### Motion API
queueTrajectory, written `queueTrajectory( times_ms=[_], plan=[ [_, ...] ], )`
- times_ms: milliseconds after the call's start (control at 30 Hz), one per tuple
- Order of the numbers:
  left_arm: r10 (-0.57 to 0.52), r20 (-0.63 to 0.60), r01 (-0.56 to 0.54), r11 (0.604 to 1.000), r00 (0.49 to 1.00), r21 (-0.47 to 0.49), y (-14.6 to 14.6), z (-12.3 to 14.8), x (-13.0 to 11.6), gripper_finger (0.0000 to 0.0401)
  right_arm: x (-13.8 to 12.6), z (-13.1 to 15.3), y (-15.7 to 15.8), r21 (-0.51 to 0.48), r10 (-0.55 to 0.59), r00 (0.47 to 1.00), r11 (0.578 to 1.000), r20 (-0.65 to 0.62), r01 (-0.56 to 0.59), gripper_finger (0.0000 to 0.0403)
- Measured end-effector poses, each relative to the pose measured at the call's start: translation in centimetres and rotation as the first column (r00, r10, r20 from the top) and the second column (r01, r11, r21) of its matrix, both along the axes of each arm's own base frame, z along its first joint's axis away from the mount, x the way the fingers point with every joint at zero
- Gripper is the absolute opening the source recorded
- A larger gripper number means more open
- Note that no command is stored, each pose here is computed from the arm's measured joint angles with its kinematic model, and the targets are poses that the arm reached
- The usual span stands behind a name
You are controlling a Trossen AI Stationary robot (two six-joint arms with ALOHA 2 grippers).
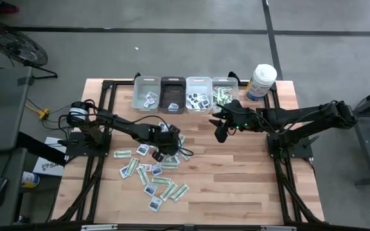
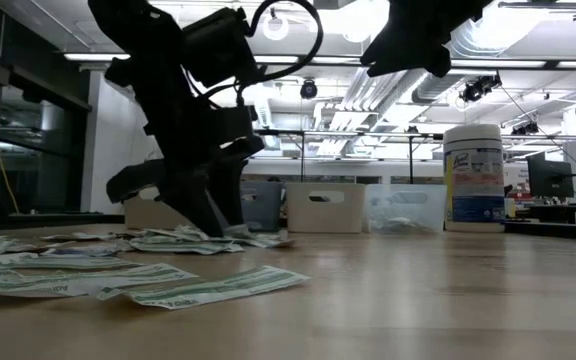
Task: Pick & Place First Aid Supplies
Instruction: Put the green bandage into the transparent bin
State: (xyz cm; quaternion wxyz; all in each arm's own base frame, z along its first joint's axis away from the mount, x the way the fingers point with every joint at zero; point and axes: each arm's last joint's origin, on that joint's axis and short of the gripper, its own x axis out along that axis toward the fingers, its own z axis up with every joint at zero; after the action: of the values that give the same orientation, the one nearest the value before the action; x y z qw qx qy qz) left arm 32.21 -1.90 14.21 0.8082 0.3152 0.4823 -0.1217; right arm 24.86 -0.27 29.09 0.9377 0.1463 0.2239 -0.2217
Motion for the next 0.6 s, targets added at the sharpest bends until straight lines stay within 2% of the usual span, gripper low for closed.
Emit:
queueTrajectory(
  times_ms=[133,467,600],
  plan=[
    [0.006,-0.002,-0.006,1.000,1.000,0.005,0.03,0.04,-0.05,0.0116,0.00,0.01,0.00,0.000,0.000,1.000,1.000,0.001,0.000,0.0136],
    [0.045,-0.004,-0.045,0.998,0.999,-0.033,-0.01,0.01,-0.14,0.0010,0.00,0.00,0.00,0.000,0.000,1.000,1.000,0.000,0.000,0.0136],
    [0.053,-0.003,-0.053,0.998,0.999,-0.043,-0.02,0.01,-0.13,0.0006,0.00,0.00,0.00,0.000,0.000,1.000,1.000,0.000,0.000,0.0136]
  ],
)
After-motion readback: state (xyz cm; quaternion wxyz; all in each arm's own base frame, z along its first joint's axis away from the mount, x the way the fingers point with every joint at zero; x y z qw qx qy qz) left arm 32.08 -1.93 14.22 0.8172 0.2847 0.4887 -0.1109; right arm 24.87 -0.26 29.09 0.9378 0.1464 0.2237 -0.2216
